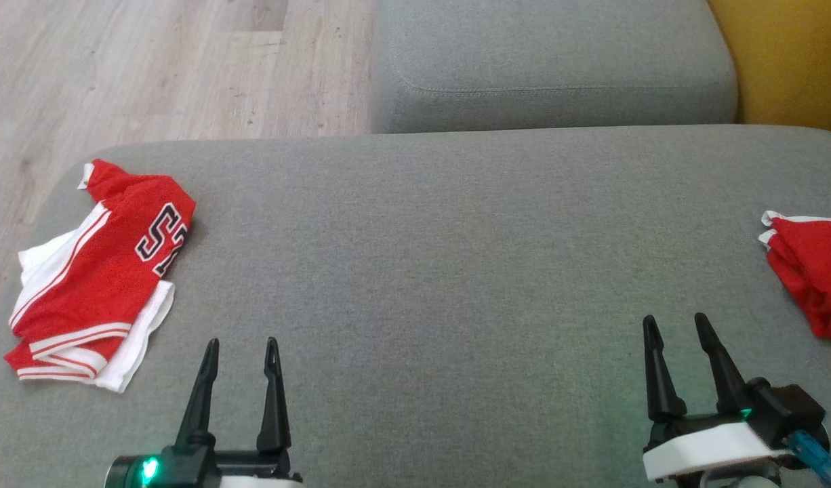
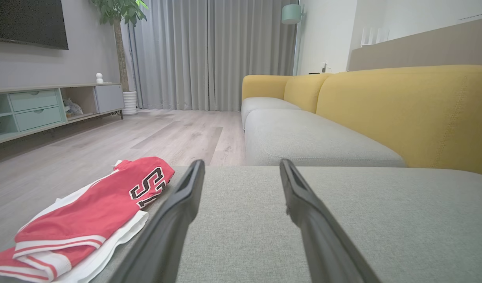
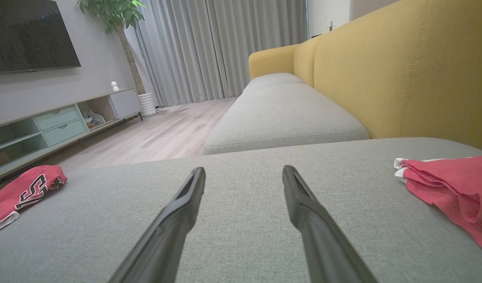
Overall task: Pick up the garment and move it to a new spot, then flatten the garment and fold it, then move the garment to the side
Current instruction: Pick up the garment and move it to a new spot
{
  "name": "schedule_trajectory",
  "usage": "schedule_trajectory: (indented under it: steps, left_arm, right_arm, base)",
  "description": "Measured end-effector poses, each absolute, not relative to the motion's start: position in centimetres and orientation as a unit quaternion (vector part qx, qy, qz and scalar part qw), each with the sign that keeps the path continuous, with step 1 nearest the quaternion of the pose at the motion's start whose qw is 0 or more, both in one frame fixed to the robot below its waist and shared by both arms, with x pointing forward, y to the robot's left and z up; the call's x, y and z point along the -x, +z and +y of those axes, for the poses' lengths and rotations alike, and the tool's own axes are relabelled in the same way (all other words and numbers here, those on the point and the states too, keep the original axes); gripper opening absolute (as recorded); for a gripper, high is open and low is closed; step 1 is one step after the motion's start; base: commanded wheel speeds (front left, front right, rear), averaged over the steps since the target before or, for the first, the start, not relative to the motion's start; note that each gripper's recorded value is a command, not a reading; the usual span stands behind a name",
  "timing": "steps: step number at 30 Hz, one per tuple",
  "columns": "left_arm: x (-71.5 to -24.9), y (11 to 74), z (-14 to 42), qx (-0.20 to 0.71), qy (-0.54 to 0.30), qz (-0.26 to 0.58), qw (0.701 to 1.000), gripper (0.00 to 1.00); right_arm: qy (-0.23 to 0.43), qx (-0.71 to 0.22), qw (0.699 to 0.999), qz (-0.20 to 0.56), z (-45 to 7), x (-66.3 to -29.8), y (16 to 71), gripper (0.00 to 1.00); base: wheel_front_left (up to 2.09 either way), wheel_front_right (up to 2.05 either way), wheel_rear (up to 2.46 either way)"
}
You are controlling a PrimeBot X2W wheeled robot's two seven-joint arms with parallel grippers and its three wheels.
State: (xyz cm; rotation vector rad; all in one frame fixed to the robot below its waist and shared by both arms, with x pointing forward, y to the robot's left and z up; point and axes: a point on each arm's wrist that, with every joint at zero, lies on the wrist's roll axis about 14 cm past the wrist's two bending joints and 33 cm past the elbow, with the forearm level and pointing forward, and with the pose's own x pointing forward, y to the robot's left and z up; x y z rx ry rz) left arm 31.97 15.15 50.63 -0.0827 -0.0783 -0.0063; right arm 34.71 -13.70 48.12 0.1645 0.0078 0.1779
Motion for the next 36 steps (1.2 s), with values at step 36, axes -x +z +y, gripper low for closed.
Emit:
schedule_trajectory:
  steps: [36]
  left_arm:
    - [-30.9, 55.2, 33.8, -0.053, 0.257, -0.078, 0.962, 1.00]
  right_arm:
    - [0.343, 0.005, 0.938, 0.054, 0.7, -42.3, 42.5, 1.00]
  base:
    - [0.00, 0.00, 0.00]
